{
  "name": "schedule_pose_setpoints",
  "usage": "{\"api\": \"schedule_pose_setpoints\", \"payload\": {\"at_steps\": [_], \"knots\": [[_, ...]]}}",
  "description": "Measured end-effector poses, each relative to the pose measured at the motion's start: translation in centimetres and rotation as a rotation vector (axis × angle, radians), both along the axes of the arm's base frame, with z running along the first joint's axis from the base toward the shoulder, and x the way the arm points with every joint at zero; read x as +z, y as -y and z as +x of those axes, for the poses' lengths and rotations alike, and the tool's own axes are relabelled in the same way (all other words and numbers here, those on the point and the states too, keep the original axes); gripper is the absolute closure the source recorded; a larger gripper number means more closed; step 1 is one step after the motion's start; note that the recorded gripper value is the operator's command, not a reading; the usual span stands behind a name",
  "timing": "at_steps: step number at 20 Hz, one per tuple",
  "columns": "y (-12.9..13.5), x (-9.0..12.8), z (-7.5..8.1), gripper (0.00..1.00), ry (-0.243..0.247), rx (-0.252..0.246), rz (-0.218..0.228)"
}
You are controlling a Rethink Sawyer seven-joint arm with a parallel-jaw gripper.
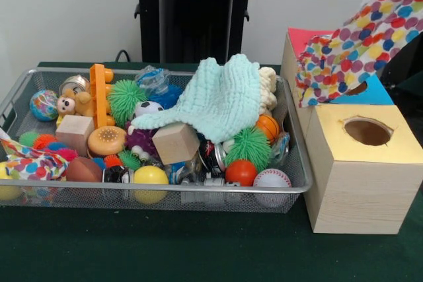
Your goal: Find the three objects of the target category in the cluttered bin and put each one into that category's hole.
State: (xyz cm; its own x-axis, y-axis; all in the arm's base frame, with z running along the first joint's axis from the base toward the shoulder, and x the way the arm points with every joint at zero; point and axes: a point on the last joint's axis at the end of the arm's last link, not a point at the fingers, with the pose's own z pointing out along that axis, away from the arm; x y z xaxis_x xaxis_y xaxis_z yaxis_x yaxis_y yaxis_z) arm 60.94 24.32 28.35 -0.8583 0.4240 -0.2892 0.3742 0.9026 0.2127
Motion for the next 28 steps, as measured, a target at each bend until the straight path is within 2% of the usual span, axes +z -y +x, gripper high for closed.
{"api": "schedule_pose_setpoints", "payload": {"at_steps": [4,6,10,12,17,22,28], "knots": [[1.0,-0.5,1.8,1.00,0.021,-0.031,0.018],[2.0,-1.2,3.1,1.00,0.042,-0.054,0.029],[5.7,-3.8,6.7,1.00,0.102,-0.118,0.048],[7.4,-5.2,7.8,1.00,0.117,-0.146,0.050],[9.8,-8.4,8.7,1.00,0.108,-0.185,0.053],[10.3,-10.7,8.5,1.00,0.083,-0.194,0.056],[9.8,-11.6,8.3,1.00,0.068,-0.188,0.060]]}}
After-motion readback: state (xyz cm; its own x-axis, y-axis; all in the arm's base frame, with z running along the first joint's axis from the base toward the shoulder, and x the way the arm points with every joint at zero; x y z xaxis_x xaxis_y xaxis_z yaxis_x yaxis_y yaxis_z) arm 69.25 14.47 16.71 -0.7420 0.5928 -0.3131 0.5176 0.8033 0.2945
